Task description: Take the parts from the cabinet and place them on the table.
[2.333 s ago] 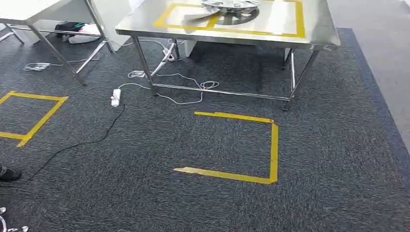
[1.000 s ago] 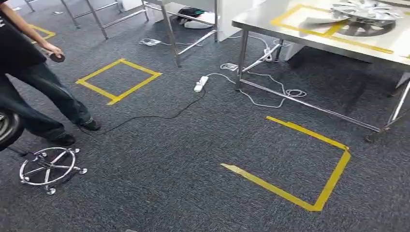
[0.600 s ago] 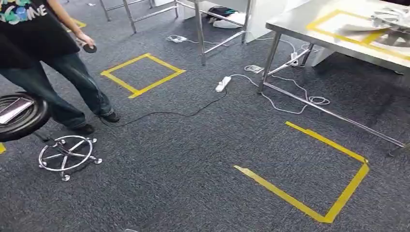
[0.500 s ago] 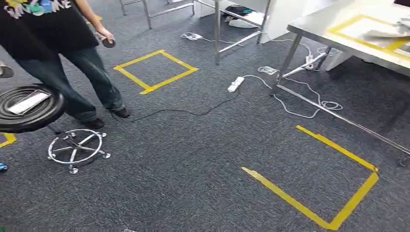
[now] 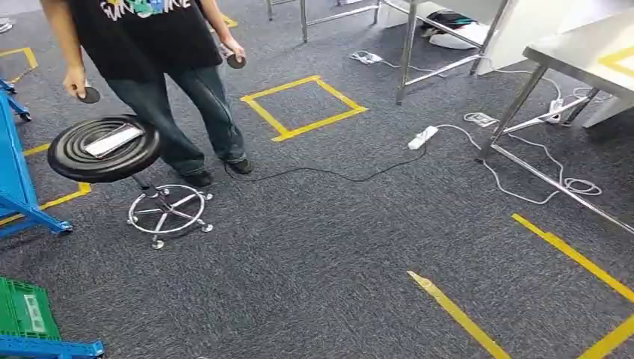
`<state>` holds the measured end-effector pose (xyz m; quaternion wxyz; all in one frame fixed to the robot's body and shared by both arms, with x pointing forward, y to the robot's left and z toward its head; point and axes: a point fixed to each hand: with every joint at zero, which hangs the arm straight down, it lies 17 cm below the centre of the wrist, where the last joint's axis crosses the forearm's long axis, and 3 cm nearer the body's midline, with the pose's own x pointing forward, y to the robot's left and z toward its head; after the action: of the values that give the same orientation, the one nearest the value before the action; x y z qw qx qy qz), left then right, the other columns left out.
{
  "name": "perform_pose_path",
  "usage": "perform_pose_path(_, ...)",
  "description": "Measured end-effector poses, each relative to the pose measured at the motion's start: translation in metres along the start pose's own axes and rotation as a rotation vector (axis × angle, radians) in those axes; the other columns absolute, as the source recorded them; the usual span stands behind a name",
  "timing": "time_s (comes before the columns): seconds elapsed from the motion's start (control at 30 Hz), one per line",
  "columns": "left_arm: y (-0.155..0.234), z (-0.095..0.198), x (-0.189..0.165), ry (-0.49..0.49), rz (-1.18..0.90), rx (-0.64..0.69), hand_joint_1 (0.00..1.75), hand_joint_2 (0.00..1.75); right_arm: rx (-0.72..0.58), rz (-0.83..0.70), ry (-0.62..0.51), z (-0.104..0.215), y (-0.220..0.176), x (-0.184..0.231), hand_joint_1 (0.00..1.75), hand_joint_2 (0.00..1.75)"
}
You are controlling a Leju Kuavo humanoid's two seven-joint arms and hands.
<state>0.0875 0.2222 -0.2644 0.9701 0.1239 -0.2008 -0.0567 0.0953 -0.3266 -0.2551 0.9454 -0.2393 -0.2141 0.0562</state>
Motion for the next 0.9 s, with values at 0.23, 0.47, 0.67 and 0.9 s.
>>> perform_pose_path(0.23, 0.002, -0.001, 0.001, -0.002, -0.003, 0.002, 0.0, 0.0, 0.01, 0.006, -0.001, 0.001, 0.004, 0.0, 0.0, 0.0)
perform_pose_path(0.47, 0.003, -0.002, 0.001, -0.001, -0.001, 0.005, 0.0, 0.0, 0.007, 0.008, -0.018, -0.002, 0.003, 0.01, 0.0, 0.0)
perform_pose_path(0.67, 0.003, -0.002, 0.004, -0.004, 0.004, 0.006, 0.0, 0.0, 0.012, 0.016, -0.007, 0.0, 0.005, 0.001, 0.0, 0.0)
perform_pose_path(0.9, 0.002, -0.001, 0.003, -0.003, 0.006, 0.002, 0.0, 0.0, 0.01, 0.021, -0.011, -0.001, 0.003, 0.002, 0.0, 0.0)
